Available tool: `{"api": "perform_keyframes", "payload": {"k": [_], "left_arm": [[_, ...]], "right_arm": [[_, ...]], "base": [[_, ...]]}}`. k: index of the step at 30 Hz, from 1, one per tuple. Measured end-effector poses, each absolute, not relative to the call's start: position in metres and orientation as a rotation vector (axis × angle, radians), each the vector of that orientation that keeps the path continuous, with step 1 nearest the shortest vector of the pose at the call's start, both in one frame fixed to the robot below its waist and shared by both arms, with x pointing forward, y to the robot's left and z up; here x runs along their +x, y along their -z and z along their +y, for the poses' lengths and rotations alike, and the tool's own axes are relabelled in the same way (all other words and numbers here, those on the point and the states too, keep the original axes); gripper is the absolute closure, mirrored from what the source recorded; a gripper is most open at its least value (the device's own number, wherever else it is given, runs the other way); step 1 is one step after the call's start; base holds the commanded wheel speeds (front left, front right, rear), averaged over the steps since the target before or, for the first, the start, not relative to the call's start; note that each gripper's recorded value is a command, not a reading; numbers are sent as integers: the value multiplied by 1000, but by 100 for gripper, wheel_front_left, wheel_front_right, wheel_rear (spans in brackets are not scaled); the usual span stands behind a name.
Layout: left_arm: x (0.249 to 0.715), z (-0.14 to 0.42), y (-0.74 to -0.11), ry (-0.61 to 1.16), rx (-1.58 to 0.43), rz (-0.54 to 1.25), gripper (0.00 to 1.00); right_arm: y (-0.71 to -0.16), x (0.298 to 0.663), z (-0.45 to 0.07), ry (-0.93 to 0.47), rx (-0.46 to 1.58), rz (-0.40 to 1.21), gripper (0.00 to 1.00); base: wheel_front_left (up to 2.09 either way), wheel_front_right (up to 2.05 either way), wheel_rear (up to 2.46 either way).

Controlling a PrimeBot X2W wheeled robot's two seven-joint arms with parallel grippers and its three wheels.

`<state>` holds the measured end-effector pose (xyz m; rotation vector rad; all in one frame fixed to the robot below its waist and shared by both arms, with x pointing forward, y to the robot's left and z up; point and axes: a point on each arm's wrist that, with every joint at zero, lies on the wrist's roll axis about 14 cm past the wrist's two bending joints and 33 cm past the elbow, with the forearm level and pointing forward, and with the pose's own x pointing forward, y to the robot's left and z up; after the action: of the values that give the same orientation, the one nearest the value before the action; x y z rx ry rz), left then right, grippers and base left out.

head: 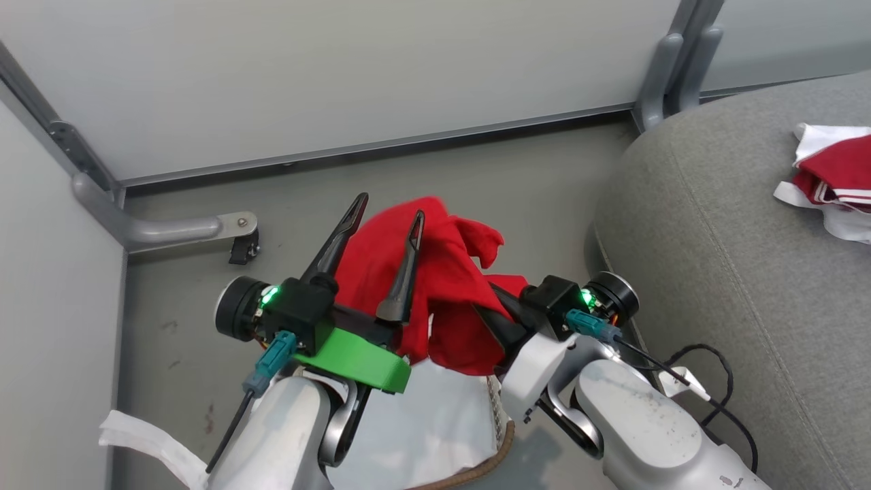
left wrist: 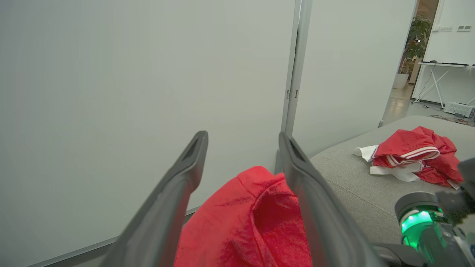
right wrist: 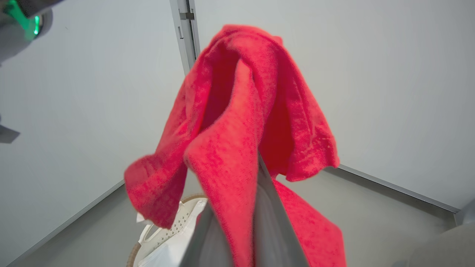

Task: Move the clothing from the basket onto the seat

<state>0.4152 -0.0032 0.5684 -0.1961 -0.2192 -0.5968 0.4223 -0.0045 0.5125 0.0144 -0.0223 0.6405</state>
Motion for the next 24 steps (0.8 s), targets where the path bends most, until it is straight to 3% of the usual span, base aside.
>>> {"api": "perform_keyframes", "payload": {"k": [16,24], "left_arm": [[413,-81,-542,811,-192,-153,0],[386,-150,-535,1032,-213,-126,0]], "right_arm": [[-494,391,-132,-244,84,21,100],[-487,352,-230,82,102,23,100]], "base": [[0,0,0],[0,0,0]]}}
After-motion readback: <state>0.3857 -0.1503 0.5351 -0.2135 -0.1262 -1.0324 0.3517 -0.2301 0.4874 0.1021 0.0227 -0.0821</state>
